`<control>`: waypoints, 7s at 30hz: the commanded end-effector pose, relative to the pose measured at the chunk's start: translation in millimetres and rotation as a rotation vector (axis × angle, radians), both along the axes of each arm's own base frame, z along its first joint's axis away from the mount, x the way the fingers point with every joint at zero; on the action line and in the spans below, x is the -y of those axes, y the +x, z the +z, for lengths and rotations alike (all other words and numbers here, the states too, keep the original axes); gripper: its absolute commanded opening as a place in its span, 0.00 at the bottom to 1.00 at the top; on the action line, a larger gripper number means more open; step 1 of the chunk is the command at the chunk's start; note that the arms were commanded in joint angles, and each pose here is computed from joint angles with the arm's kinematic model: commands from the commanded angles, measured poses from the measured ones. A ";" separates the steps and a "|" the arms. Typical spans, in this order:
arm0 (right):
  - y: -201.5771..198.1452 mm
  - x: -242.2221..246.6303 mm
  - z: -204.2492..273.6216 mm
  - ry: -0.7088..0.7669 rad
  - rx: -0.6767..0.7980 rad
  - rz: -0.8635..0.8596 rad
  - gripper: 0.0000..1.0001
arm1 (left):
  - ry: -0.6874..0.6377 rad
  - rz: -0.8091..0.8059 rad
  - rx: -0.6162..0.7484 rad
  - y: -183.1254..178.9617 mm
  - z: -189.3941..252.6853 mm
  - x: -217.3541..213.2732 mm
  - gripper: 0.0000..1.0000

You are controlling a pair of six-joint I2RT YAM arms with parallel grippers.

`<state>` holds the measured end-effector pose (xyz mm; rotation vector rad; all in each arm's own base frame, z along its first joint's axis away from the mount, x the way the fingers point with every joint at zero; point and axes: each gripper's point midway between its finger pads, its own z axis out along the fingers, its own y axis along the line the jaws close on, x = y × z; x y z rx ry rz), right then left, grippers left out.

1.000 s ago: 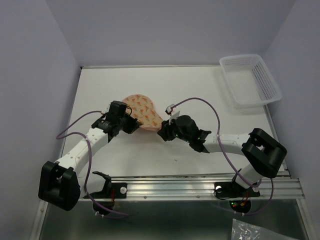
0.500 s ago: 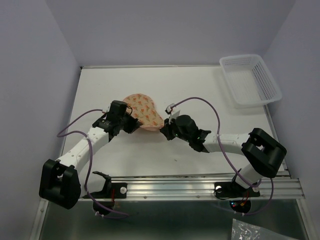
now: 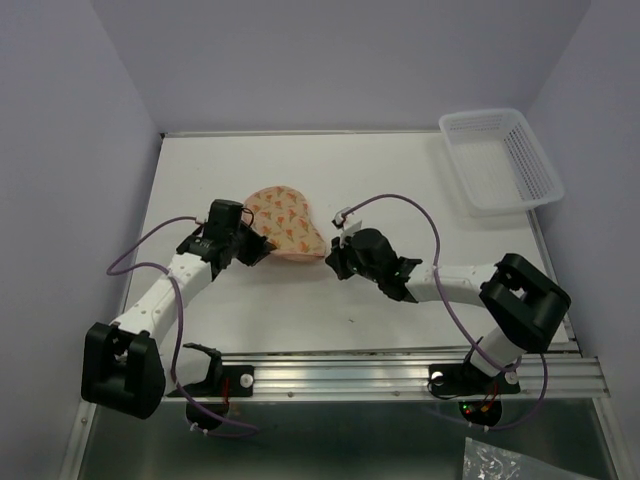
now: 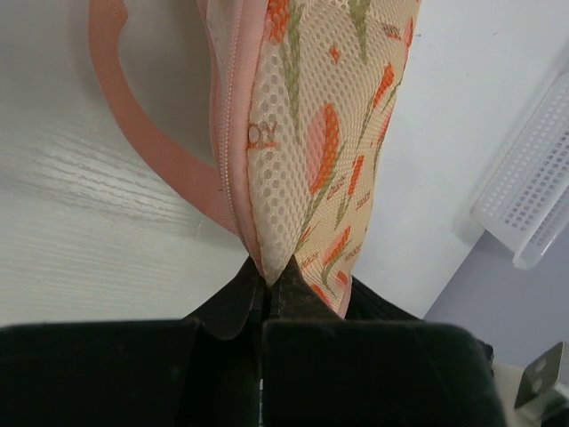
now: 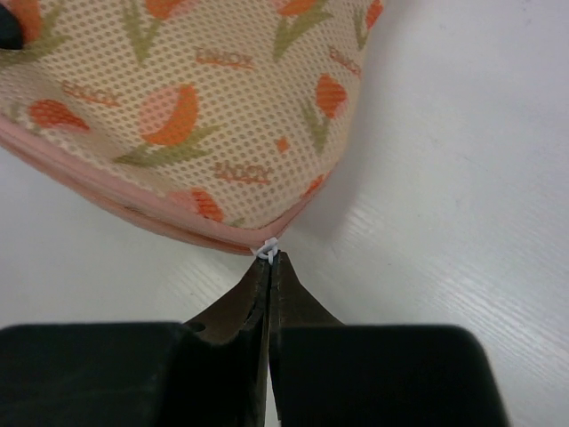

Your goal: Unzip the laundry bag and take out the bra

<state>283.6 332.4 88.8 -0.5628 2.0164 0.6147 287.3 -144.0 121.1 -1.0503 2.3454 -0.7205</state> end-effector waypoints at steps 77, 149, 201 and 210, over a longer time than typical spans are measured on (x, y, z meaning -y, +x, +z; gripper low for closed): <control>-71.6 -71.1 26.1 0.239 -0.245 0.077 0.01 | -0.107 -0.017 -0.023 -78.1 -48.9 19.2 0.98; -26.4 -4.6 69.3 -0.383 0.257 0.403 1.00 | 0.088 -0.006 0.020 -30.0 -25.8 -65.0 0.99; 45.3 122.3 64.2 0.268 -0.056 -0.568 0.03 | 0.138 -0.013 0.074 -7.7 -15.6 -77.2 0.99; 47.5 214.5 11.3 0.284 -0.159 -0.875 0.13 | 0.150 -0.073 0.032 3.2 -17.2 -59.2 0.99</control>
